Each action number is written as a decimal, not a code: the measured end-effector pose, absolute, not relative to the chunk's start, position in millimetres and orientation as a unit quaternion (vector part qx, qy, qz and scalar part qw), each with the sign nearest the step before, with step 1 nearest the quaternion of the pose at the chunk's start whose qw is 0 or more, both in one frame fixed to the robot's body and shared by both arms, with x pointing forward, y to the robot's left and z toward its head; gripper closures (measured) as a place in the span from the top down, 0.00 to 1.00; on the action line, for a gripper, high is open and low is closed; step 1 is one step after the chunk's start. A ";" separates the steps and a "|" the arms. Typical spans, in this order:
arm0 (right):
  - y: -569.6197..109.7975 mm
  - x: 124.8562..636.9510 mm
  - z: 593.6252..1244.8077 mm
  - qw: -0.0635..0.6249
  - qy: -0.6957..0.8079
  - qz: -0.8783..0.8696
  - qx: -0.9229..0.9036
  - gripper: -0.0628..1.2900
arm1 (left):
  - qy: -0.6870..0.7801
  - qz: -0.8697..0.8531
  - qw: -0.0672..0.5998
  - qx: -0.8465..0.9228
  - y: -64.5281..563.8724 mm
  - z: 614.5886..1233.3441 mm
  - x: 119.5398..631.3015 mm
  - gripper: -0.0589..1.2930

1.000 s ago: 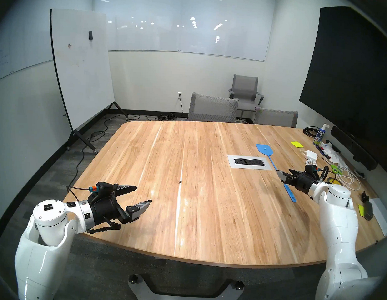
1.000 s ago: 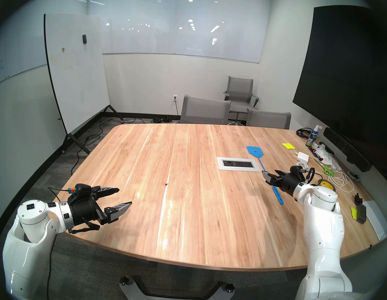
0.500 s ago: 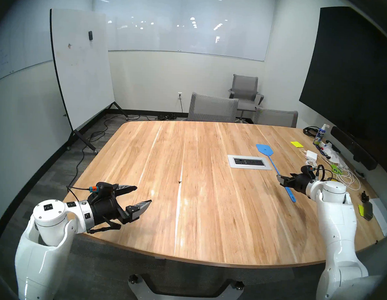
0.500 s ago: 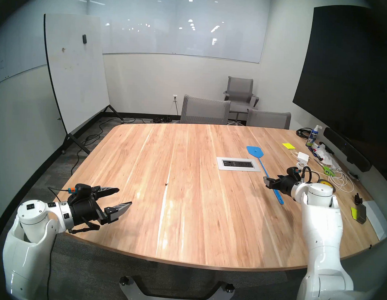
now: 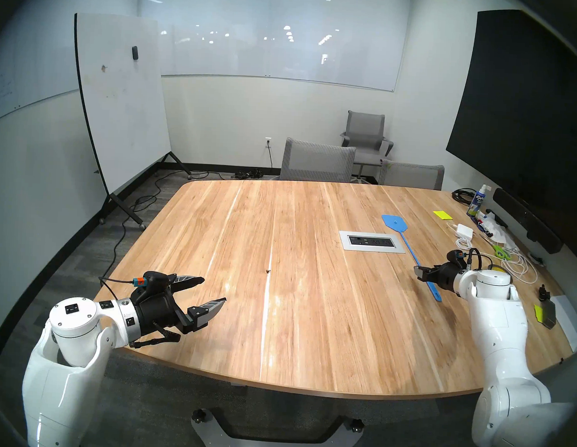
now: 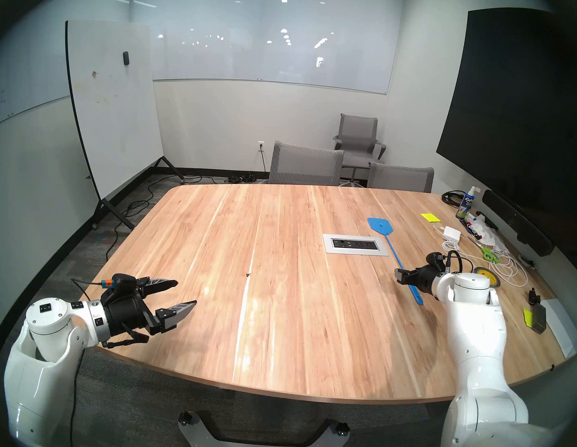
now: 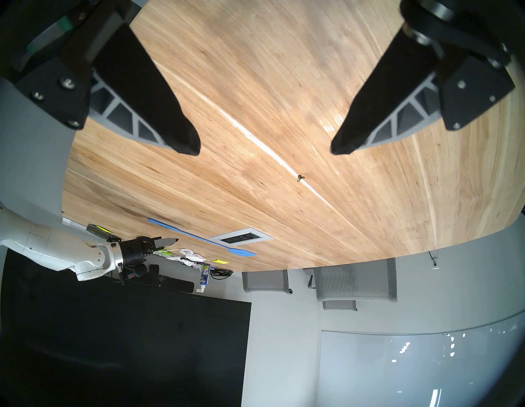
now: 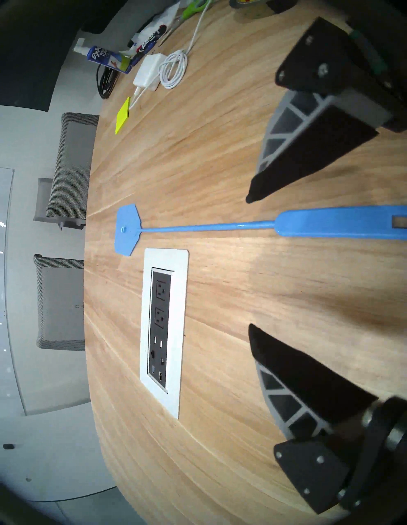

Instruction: Swat a bug on table

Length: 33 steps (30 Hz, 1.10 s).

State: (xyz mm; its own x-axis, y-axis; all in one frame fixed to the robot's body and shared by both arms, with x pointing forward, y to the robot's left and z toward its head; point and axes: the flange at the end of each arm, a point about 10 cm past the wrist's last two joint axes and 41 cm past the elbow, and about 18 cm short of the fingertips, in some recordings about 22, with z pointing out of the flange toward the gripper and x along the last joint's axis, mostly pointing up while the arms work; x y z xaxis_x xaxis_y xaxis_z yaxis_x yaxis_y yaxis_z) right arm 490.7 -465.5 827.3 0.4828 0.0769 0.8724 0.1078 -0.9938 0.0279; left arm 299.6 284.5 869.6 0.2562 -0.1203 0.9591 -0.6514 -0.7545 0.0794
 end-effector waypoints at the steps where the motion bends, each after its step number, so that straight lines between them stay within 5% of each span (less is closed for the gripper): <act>1: -466.4 491.3 827.0 0.015 -0.053 -0.505 -0.861 0.97 | -0.255 0.554 0.240 0.755 284.5 869.6 299.6 0.97; 33: -472.7 507.9 809.4 0.000 -0.070 -0.457 -0.887 0.97 | -0.255 0.554 0.240 0.755 284.5 869.6 299.6 0.97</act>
State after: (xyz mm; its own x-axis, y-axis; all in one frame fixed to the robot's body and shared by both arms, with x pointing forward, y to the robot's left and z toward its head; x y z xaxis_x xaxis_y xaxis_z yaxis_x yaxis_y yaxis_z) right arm 507.9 -472.7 809.4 0.5718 0.1251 0.8108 0.1245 -0.9901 0.0649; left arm 299.6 284.5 869.6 0.2557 -0.1199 0.9593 -0.6514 -0.7546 0.0794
